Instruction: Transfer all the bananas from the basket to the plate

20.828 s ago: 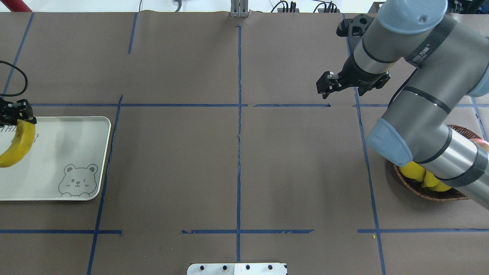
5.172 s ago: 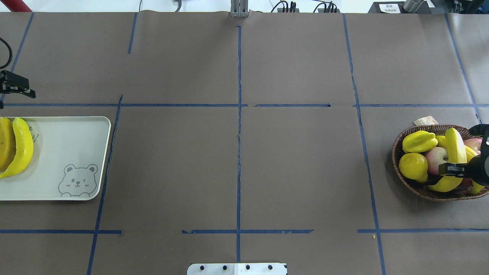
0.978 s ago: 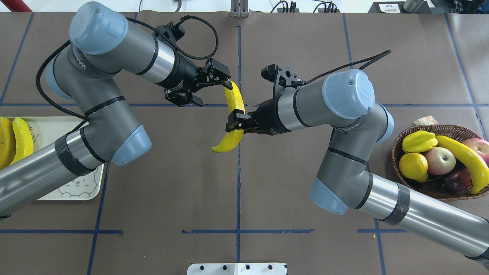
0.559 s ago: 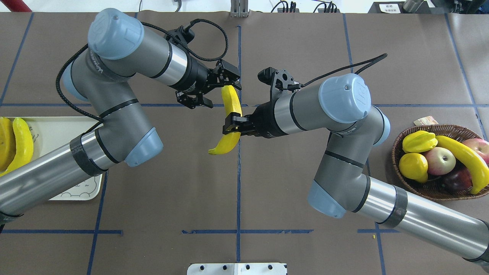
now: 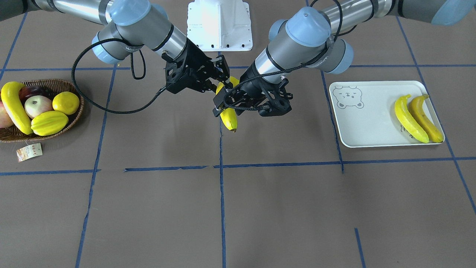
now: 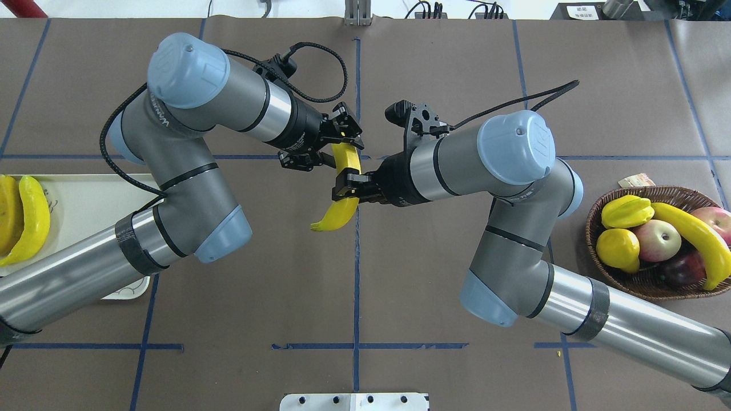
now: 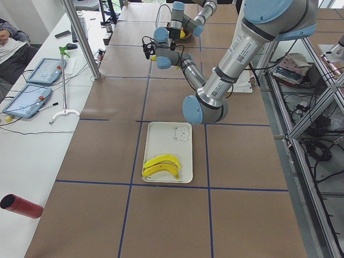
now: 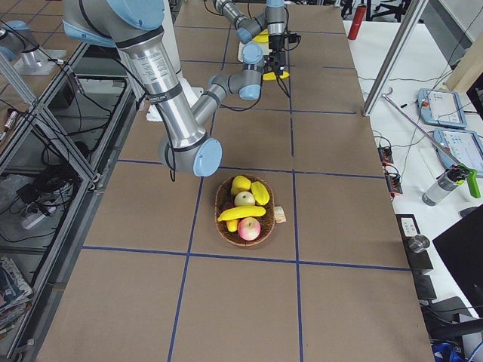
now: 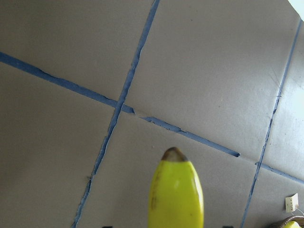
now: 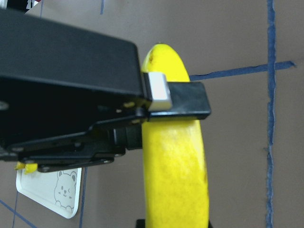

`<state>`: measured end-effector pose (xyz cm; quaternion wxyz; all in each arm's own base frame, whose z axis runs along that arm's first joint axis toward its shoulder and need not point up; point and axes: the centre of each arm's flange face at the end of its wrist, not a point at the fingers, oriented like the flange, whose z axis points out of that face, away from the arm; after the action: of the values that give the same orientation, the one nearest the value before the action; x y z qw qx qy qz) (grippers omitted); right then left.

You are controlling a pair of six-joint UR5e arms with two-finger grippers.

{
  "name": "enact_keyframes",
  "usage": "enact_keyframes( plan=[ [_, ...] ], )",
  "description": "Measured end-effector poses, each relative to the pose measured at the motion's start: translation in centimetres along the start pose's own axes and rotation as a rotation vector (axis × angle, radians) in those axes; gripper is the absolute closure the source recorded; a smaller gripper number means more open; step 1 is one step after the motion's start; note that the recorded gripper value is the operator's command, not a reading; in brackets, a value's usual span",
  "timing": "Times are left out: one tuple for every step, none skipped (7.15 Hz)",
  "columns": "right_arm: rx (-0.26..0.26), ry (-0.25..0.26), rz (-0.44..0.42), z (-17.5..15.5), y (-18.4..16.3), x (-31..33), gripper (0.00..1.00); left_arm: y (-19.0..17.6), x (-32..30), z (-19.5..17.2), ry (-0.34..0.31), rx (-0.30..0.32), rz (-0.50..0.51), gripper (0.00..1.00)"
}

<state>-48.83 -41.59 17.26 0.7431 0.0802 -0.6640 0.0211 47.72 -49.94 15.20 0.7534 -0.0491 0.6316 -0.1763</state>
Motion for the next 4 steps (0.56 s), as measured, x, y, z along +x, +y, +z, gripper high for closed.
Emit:
enact_keyframes(
  plan=[
    [0.000,0.000,0.001,0.01,0.02,-0.01,0.93,-0.01,-0.04,0.01,0.001,0.001,-0.002,0.53],
    [-0.001,0.000,0.002,0.01,0.03,0.00,0.92,-0.03,-0.07,0.00,0.001,0.001,-0.003,0.89],
    [-0.001,0.000,0.002,0.02,0.05,-0.01,0.84,-0.06,-0.08,-0.01,0.001,0.002,-0.004,1.00],
    [-0.001,0.000,0.003,0.02,0.05,0.00,0.21,-0.14,-0.15,-0.04,0.000,0.003,-0.006,1.00]
  ],
)
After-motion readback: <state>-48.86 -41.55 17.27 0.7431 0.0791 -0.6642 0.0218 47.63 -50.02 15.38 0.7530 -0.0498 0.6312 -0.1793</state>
